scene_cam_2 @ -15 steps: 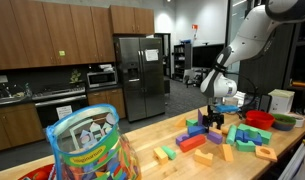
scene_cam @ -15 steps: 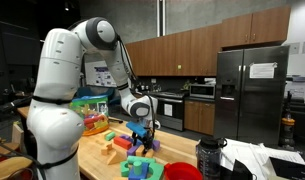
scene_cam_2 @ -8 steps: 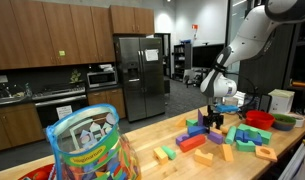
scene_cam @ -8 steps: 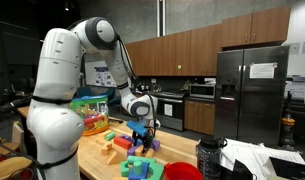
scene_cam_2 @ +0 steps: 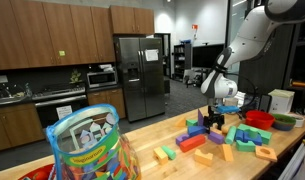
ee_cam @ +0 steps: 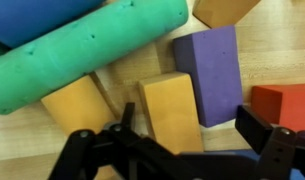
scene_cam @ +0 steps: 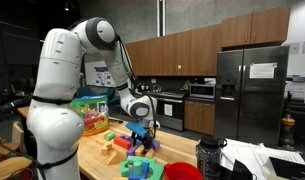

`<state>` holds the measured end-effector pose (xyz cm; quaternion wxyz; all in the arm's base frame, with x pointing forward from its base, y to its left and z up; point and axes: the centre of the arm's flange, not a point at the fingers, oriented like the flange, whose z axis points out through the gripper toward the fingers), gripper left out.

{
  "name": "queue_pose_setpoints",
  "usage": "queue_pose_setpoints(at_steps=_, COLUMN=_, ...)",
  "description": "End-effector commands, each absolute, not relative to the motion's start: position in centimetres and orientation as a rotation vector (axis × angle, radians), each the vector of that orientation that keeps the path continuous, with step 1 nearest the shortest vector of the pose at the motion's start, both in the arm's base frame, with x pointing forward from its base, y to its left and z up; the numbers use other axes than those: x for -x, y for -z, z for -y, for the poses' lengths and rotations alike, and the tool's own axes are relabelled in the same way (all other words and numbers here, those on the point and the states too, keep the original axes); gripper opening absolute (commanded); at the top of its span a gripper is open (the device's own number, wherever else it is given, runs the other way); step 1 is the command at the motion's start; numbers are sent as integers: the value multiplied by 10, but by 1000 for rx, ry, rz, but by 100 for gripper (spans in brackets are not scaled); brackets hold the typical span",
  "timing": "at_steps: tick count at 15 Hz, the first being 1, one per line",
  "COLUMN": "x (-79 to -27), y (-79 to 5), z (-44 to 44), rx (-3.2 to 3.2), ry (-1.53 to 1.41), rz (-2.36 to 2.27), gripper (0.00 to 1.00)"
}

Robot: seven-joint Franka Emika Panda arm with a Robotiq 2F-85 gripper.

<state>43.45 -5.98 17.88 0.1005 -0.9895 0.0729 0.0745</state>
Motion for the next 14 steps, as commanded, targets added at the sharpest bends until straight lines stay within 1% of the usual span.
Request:
queue_pose_setpoints(at_steps=1, x=-426, y=-173, z=62, rx=2944, ry=-226, rz=-189, gripper=100)
queue_pose_setpoints(at_steps=4, x=-422, y=-178, z=58, rx=2954, ry=-207, rz=-180, gripper=100)
queue_pose_setpoints(at_steps=5, x=-435, y=-179, z=59, rx=2935, ry=-212, rz=-197, gripper=100)
queue_pose_setpoints(at_steps=14, x=-434, y=-179, z=58, rx=2940, ry=-203, rz=-193, gripper=100)
